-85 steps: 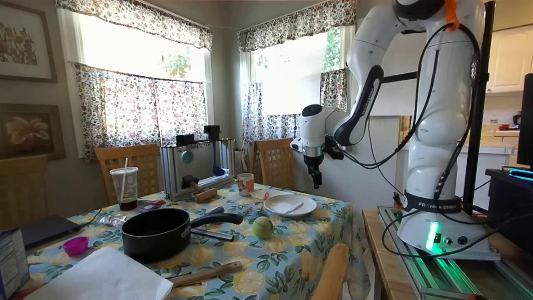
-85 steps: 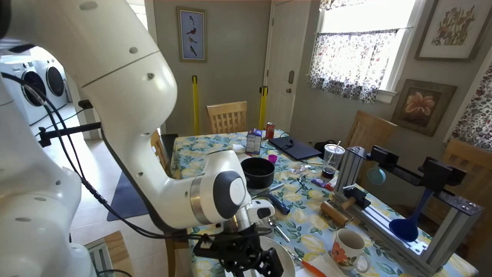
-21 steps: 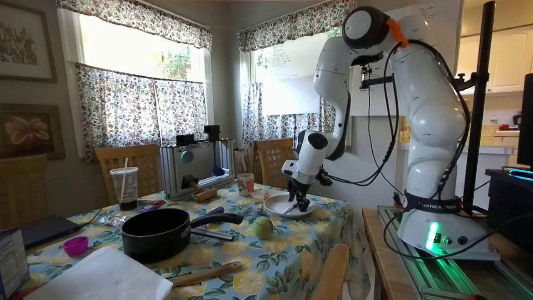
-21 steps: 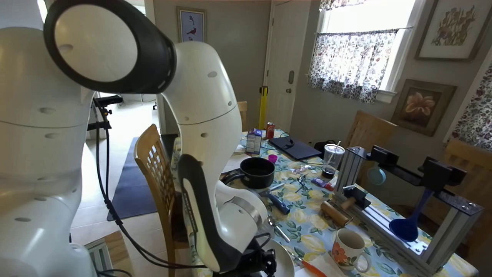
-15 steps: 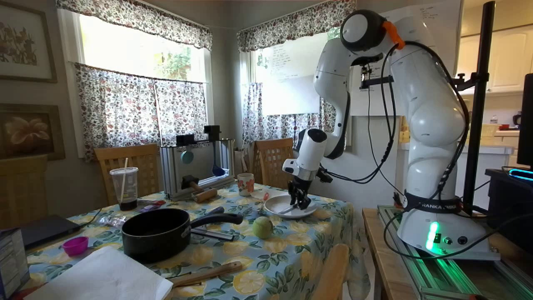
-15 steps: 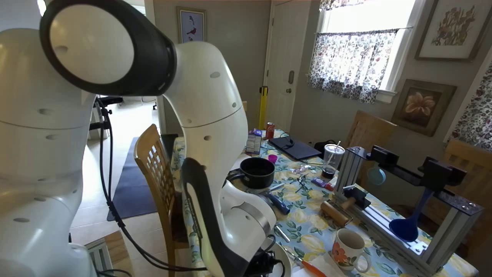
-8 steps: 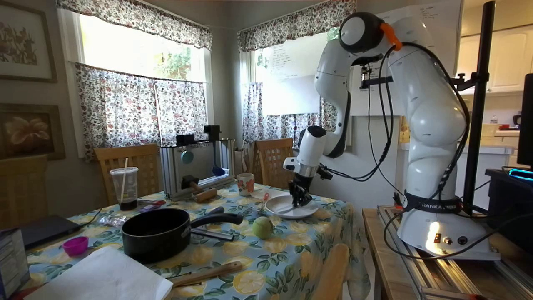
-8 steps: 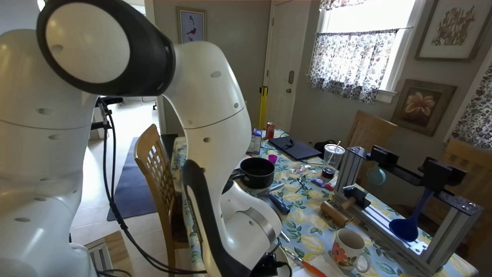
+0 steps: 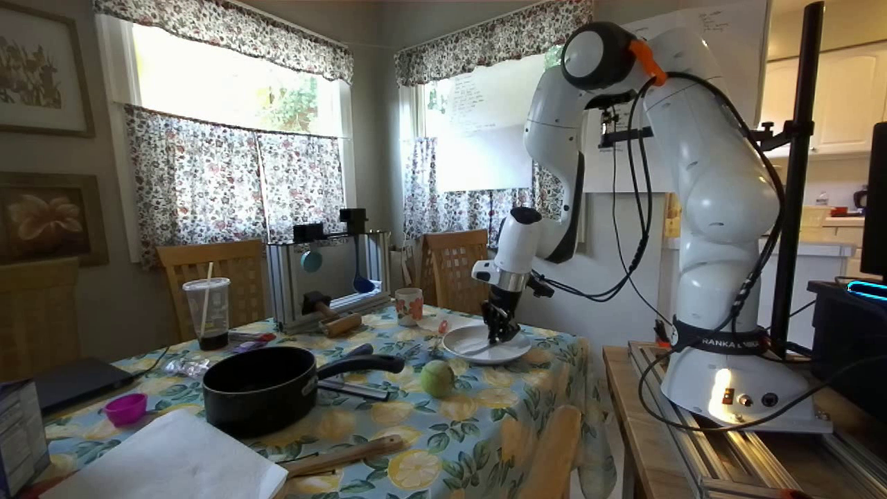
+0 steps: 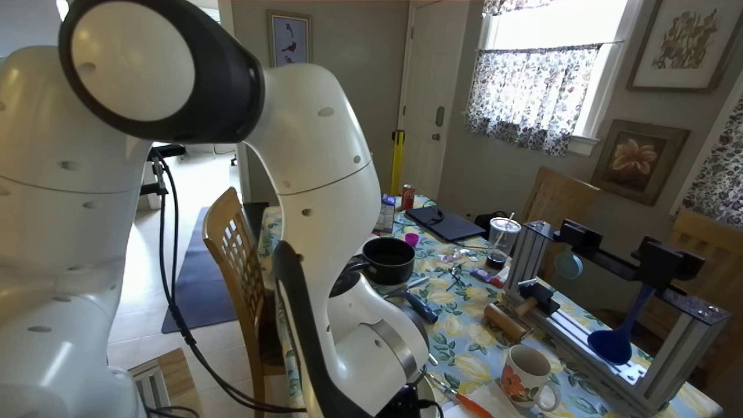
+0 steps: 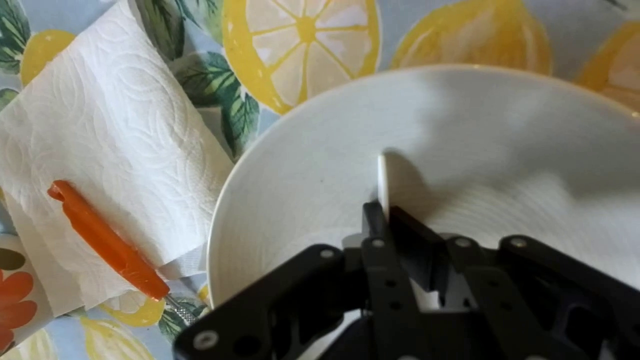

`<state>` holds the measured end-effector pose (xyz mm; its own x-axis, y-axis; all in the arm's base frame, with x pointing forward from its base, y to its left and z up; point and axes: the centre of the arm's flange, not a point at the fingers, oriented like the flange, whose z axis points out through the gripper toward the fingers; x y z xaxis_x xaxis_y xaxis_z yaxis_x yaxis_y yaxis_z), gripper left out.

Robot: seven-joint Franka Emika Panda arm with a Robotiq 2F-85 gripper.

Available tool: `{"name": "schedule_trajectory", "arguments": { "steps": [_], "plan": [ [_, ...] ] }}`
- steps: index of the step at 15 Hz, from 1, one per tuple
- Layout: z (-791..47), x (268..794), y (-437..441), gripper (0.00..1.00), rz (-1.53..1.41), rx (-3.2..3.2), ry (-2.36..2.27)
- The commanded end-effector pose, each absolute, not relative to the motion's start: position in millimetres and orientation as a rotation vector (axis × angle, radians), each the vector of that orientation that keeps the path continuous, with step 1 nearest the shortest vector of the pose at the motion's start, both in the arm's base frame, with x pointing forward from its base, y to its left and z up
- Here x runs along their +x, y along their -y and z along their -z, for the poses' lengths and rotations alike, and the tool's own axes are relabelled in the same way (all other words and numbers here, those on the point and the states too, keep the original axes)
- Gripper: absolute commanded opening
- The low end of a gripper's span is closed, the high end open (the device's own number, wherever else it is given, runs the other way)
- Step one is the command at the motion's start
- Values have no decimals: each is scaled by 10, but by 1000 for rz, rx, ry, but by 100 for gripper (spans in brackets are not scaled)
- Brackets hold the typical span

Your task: Use the knife to poke at the ball

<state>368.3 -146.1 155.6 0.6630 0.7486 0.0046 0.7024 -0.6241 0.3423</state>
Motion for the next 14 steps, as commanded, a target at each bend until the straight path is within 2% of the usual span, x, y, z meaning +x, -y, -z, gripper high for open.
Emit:
{"name": "schedule_trajectory", "arguments": {
  "steps": [1, 14],
  "plan": [
    [-1610, 3713, 1364, 2, -144, 2679, -1128],
    [-2113, 3562, 1097, 2, -141, 2874, -921]
  ]
}}
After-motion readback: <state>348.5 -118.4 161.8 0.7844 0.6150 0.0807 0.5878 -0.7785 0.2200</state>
